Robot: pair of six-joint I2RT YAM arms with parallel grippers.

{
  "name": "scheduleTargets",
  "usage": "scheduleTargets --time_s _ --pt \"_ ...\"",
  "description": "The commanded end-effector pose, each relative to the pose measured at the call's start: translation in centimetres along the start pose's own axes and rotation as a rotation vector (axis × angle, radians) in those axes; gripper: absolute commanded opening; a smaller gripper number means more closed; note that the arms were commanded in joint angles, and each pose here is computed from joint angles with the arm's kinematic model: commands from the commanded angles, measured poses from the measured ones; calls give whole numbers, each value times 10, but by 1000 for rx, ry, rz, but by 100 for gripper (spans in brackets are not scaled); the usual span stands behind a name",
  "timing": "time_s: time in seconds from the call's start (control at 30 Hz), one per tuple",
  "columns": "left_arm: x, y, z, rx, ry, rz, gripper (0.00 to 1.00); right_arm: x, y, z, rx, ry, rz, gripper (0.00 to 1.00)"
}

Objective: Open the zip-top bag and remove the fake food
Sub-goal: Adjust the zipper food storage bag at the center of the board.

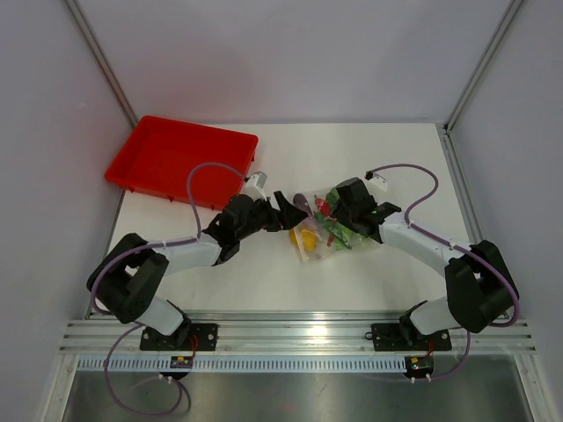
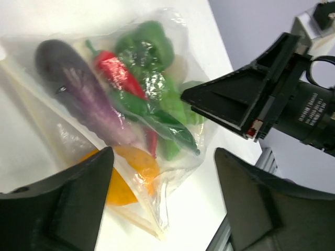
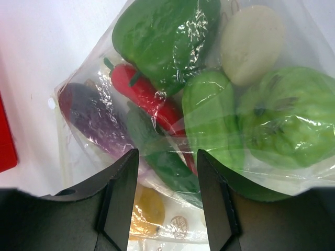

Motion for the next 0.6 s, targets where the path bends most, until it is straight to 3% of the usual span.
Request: scheduleTargets --time_s 0.0,0.03,0.1,0.27,0.57 --pt "-9 -13 7 24 -115 -53 94 -6 -10 1 9 -8 -47 56" --pt "-16 -12 12 0 -178 -42 99 -7 -11 1 9 -10 -51 56" --pt "-26 -11 22 -22 -270 -68 99 -8 -11 0 11 -12 -50 56" --pt "-46 -10 24 -69 -317 -86 99 -9 -12 0 14 -19 -56 56" --pt "-32 28 40 -190 -288 121 94 -10 -11 2 7 -34 -48 56"
Point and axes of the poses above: each gripper's point midway between its finger pads, its own x axis out along the fingers, its own z axis along the line the jaws close on, y = z × x, the point moved 7 cm from there along -x, back along the fingers, and after that the axes turned 5 degrees about -x, right-handed, at the moved point
